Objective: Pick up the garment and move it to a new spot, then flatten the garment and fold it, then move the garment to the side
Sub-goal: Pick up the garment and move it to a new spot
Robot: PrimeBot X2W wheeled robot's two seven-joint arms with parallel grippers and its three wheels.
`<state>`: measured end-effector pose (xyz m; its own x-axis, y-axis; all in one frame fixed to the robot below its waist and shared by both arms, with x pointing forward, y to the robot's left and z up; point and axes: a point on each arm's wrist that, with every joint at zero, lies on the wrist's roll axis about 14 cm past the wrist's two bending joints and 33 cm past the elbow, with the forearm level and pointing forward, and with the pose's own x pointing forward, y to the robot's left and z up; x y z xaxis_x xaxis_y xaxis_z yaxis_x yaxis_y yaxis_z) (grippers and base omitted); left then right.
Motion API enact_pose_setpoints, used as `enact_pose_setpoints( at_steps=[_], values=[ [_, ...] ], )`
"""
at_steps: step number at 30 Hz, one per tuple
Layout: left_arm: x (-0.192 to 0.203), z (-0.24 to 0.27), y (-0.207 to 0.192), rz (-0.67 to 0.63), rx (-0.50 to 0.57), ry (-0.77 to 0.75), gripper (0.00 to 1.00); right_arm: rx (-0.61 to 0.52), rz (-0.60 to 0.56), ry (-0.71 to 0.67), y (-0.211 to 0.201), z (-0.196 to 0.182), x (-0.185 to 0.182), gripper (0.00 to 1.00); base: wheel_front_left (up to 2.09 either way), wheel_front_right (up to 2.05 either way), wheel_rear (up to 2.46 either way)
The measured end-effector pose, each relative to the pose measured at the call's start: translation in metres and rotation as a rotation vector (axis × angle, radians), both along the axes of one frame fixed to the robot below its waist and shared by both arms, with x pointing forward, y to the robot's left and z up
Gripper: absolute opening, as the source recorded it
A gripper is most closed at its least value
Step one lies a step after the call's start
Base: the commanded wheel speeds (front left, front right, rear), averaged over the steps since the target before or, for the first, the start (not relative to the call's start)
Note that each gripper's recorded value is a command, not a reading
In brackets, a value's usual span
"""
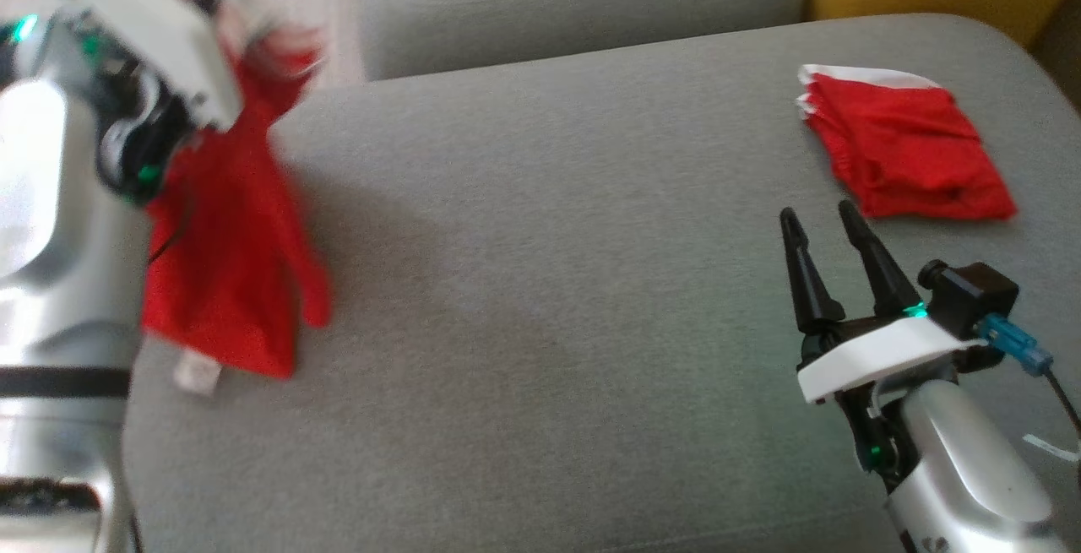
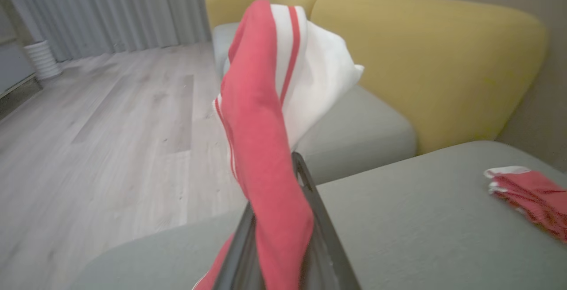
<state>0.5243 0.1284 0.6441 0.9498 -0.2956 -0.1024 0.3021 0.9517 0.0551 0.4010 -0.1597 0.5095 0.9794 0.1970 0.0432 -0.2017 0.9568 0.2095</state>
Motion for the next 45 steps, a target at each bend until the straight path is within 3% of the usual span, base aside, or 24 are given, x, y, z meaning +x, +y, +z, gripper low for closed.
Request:
enact_pose_setpoints(
  at_steps=[6,10,13,21,23,24,29,33,40,45],
  values=[
    [-0.023,0.086,-0.092,-0.238,-0.118,-0.200,0.00,-0.001,-0.071,-0.021,-0.025,0.007,-0.010,1.00,0.00,0.00,0.00],
    [-0.037,0.097,-0.128,-0.348,-0.193,-0.212,0.00,0.000,-0.106,-0.020,-0.037,0.007,-0.014,1.00,0.00,0.00,0.00],
    [-0.039,0.071,-0.138,-0.375,-0.204,-0.151,0.00,-0.002,-0.114,-0.007,-0.040,0.002,-0.014,1.00,0.00,0.00,0.00],
    [-0.049,-0.080,-0.142,-0.389,-0.162,0.135,0.00,-0.005,-0.095,0.051,-0.033,-0.018,-0.014,1.00,0.00,0.00,0.00],
    [-0.051,-0.094,-0.141,-0.398,-0.139,0.157,0.44,-0.004,-0.092,0.057,-0.031,-0.020,-0.014,1.00,0.00,0.00,0.00],
    [-0.053,-0.107,-0.141,-0.404,-0.129,0.181,0.99,-0.003,-0.089,0.062,-0.030,-0.022,-0.013,1.00,0.00,0.00,0.00],
    [-0.060,-0.152,-0.135,-0.389,-0.145,0.289,1.00,-0.003,-0.074,0.079,-0.025,-0.027,-0.011,1.00,0.00,0.00,0.00],
    [-0.061,-0.163,-0.117,-0.364,-0.092,0.279,1.00,-0.001,-0.065,0.084,-0.022,-0.029,-0.010,1.00,0.00,0.00,0.00],
    [-0.044,-0.091,-0.091,-0.319,-0.111,0.034,1.00,-0.006,-0.037,0.048,-0.014,-0.016,-0.010,1.00,0.00,0.00,0.00],
    [-0.046,-0.045,-0.051,-0.166,-0.155,-0.157,1.00,0.000,-0.014,0.042,-0.005,-0.015,-0.016,1.00,0.00,0.00,0.00]
  ],
)
